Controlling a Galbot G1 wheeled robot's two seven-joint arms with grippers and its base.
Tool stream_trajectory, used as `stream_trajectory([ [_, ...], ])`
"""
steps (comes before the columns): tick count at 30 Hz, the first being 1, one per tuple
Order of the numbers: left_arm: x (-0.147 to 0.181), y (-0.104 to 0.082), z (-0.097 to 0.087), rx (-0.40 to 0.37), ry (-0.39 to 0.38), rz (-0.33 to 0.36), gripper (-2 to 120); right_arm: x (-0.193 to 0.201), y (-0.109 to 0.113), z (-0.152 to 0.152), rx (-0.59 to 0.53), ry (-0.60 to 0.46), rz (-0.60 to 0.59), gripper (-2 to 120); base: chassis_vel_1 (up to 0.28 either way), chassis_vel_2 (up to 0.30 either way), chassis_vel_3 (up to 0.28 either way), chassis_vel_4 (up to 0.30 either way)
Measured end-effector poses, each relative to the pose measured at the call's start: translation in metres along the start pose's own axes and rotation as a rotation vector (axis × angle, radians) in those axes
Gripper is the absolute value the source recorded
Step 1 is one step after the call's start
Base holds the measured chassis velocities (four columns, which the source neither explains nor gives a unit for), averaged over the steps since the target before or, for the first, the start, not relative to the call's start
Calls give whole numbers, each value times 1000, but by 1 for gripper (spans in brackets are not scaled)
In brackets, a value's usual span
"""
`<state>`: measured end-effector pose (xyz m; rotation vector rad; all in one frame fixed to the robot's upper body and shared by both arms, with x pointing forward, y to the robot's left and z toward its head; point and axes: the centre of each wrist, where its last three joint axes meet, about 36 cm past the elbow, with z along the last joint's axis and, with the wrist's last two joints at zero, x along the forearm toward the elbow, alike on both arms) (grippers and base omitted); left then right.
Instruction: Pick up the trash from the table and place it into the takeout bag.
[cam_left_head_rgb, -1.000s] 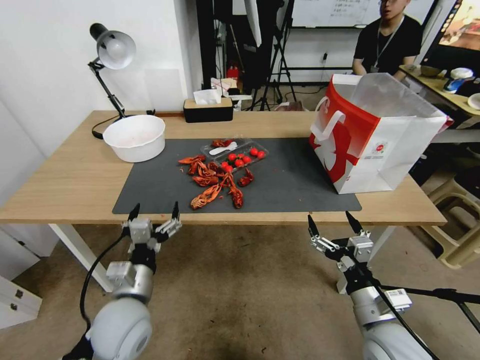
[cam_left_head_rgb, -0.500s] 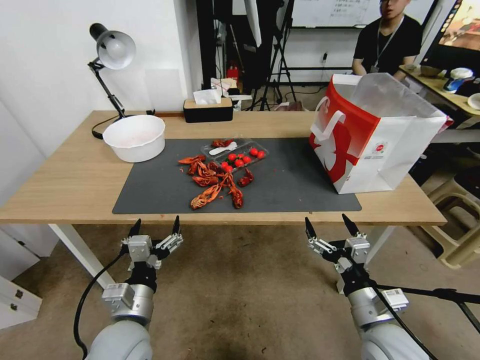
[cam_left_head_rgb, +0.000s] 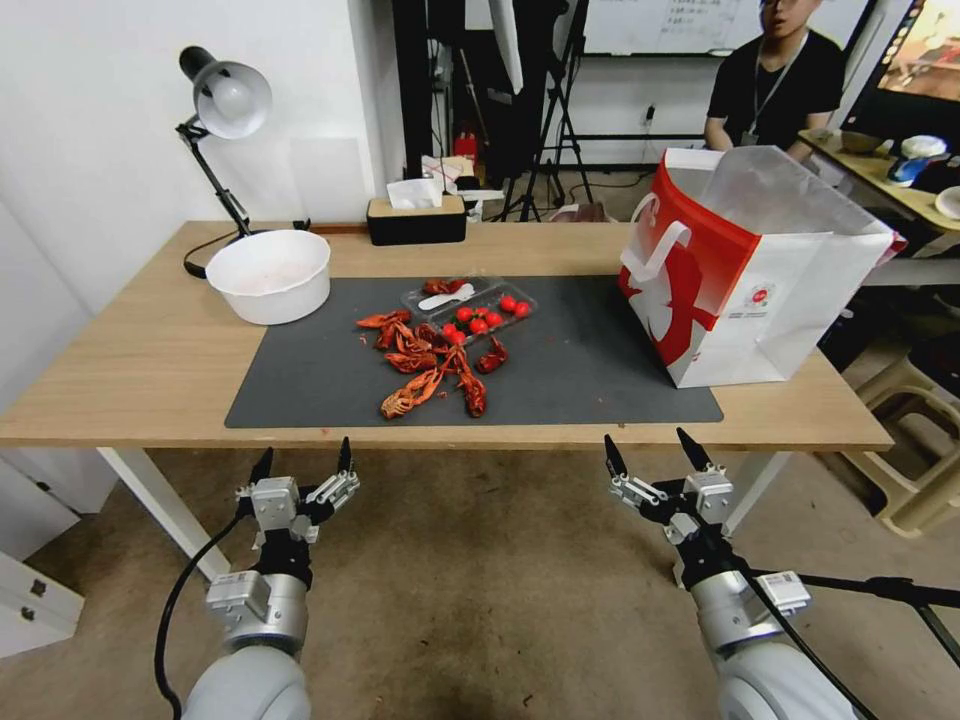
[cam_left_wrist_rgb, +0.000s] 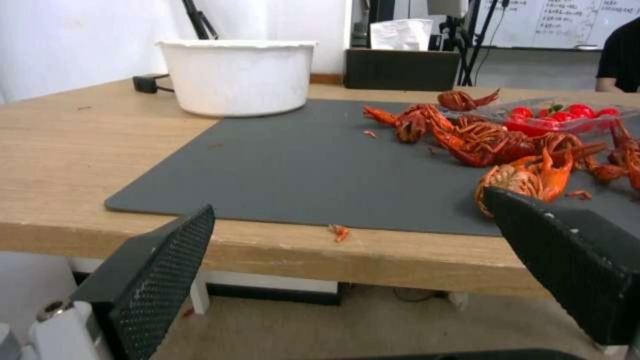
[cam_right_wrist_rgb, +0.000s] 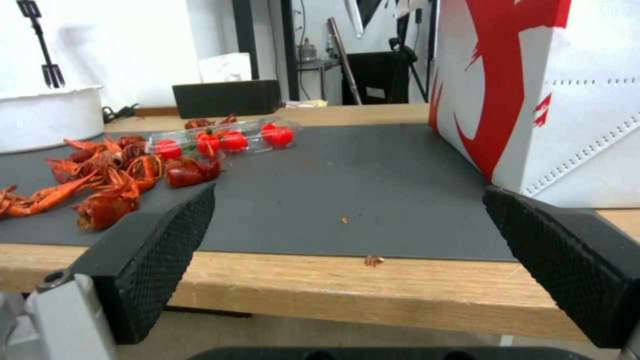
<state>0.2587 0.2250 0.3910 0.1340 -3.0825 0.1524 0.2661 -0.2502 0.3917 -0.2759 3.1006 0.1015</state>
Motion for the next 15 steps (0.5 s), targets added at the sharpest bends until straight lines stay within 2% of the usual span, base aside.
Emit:
stream_trajectory([
  [15,0,0,0,0,0,2,100,0,0,0,0,-1,1,100,0,0,0,0],
])
